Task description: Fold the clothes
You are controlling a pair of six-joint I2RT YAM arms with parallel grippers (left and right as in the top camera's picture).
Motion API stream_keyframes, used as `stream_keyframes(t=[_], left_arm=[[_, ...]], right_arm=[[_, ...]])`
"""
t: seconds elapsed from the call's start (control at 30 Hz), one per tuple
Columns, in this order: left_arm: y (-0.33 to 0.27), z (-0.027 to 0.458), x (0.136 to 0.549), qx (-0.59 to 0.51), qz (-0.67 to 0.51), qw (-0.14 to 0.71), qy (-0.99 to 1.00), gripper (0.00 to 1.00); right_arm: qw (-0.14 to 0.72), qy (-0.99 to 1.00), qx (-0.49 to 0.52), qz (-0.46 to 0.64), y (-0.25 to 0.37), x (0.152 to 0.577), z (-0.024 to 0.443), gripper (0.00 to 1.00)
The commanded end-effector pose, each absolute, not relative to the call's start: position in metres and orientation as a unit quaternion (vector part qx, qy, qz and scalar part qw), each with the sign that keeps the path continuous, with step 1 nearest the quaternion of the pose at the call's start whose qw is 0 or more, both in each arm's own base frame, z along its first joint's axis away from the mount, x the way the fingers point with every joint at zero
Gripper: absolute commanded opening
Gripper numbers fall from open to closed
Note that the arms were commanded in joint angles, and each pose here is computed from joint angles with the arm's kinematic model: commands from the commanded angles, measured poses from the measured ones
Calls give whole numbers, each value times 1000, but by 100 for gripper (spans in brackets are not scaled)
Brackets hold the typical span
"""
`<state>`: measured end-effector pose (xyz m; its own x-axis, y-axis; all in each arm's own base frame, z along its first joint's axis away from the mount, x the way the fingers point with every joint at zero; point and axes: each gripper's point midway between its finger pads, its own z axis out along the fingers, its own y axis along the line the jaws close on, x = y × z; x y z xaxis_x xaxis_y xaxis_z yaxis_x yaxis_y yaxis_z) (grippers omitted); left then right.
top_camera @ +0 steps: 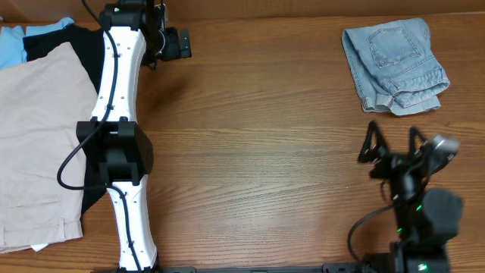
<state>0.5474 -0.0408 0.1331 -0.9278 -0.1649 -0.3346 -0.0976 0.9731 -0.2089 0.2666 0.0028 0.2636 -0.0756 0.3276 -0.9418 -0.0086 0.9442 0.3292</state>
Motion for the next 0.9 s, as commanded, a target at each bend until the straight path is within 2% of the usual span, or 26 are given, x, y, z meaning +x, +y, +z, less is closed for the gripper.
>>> stream_keyframes(t=[0.0,0.37,0.87], left_arm=[[-43,128,547,-73,-94,173,978,100],[-44,128,547,-73,-94,173,978,100],[-43,129,548,-73,-94,173,978,100]], right_arm=[[678,716,101,133,10,258,233,100],[672,721,93,139,16,249,176,100],[684,709,82,151,22,245,171,100]])
